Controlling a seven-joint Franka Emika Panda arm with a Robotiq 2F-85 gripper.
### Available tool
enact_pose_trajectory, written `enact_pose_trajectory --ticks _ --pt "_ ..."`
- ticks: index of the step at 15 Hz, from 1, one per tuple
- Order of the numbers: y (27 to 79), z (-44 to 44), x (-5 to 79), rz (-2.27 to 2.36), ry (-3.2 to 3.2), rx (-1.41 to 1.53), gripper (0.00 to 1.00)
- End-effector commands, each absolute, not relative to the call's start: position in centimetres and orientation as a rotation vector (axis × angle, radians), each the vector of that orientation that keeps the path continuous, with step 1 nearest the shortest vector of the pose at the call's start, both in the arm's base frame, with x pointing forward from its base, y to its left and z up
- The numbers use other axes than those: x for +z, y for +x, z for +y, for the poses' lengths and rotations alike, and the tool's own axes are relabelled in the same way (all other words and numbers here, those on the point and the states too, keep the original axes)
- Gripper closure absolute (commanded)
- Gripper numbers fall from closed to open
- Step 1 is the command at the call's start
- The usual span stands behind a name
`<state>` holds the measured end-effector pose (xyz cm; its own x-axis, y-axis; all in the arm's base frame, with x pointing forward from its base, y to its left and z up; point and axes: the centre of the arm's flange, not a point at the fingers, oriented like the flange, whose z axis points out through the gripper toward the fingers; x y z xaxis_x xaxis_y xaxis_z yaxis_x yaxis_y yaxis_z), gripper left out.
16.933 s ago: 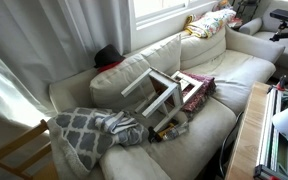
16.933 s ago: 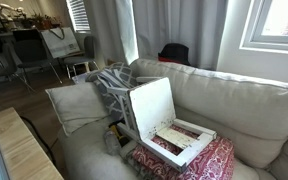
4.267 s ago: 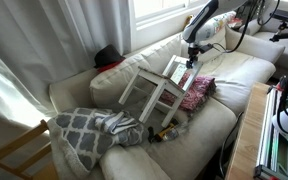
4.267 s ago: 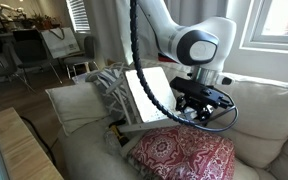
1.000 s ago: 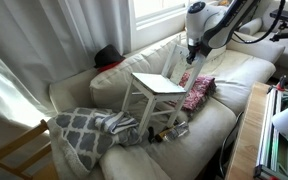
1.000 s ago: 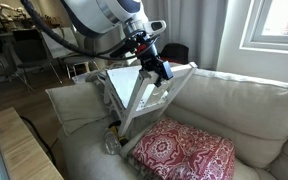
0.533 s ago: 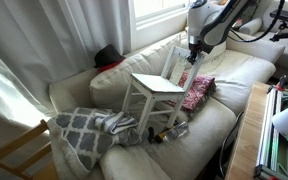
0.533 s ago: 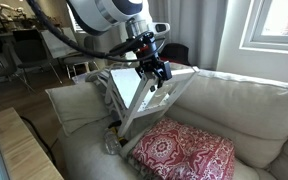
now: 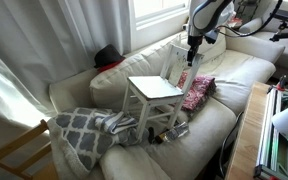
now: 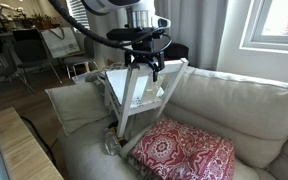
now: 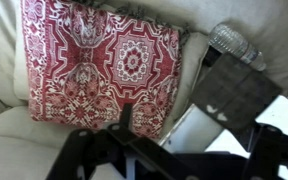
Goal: Lift the chair laying on the sofa seats to make it stand on its four legs on the sofa
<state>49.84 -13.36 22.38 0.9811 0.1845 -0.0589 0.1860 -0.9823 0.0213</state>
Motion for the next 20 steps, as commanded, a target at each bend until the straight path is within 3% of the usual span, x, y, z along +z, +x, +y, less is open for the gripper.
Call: enact_pose_trajectory --ticks 1,6,8,12,13,14,16,18,20 --pt "48.3 -11.5 22.1 0.493 3.204 -0.230 0.00" --pt "49.3 -10.3 21.5 0.703 3.293 -0.353 0.00" --pt "49.5 -10.3 21.9 0.768 3.325 -0.417 0.27" --pt "49.7 -9.9 21.7 0.839 3.397 -0.602 0.58" --pt "49.6 -9.6 21.3 0.828 3.421 -0.675 0.43" --pt "49.4 -9.3 20.6 0.808 3.452 -0.752 0.21" --pt "49.8 -8.8 18.9 0.724 3.505 -0.745 0.16" --pt "50.5 -8.8 17.6 0.666 3.541 -0.716 0.02" --pt "51.3 -9.1 16.8 0.615 3.565 -0.680 0.00"
